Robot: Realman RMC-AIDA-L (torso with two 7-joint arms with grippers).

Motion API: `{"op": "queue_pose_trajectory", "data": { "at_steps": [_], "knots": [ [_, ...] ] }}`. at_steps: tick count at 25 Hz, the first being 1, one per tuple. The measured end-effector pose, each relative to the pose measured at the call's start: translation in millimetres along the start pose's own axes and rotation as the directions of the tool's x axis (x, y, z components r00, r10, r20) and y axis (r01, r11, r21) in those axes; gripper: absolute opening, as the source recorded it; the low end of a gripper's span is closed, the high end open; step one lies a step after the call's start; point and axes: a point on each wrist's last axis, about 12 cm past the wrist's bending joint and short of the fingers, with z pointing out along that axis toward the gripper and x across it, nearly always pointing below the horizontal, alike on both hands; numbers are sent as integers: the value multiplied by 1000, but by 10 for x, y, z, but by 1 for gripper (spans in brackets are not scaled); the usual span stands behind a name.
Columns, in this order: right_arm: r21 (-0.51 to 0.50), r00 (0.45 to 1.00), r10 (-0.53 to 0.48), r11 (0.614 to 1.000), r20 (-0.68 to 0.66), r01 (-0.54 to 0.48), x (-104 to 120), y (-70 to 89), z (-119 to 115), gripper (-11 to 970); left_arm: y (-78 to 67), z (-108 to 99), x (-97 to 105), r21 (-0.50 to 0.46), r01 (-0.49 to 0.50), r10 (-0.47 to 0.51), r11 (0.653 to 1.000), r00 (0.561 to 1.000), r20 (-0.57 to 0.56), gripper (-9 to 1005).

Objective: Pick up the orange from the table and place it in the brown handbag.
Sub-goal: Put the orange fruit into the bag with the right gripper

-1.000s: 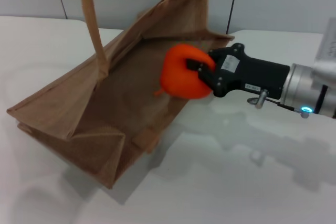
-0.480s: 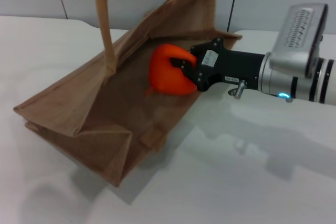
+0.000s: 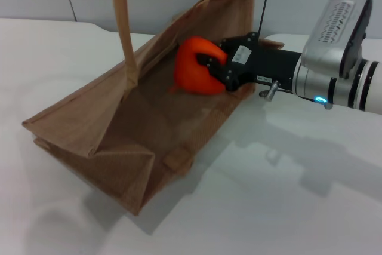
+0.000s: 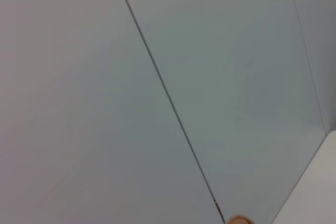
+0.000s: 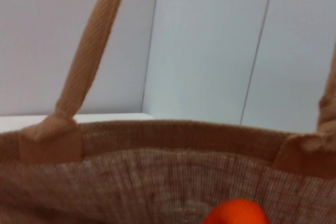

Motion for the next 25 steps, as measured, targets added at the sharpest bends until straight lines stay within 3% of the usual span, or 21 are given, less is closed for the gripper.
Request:
{"op": "queue_pose_trajectory", "data": {
  "at_steps": [3,13,25],
  "knots": [
    [2,1000,7,1000,2,-7,4,6,1,111,4,0,6,-3,0,0,1000,1000,-3,125],
    [-20,1000,12,1000,-9,-12,28,45,3,583,20,1,26,-14,2,-2,1000,1000,-6,125],
    [-7,998,61,998,-18,-61,126,38,-129,798,82,-26,158,-66,11,-15,998,998,-61,125]
  ]
}}
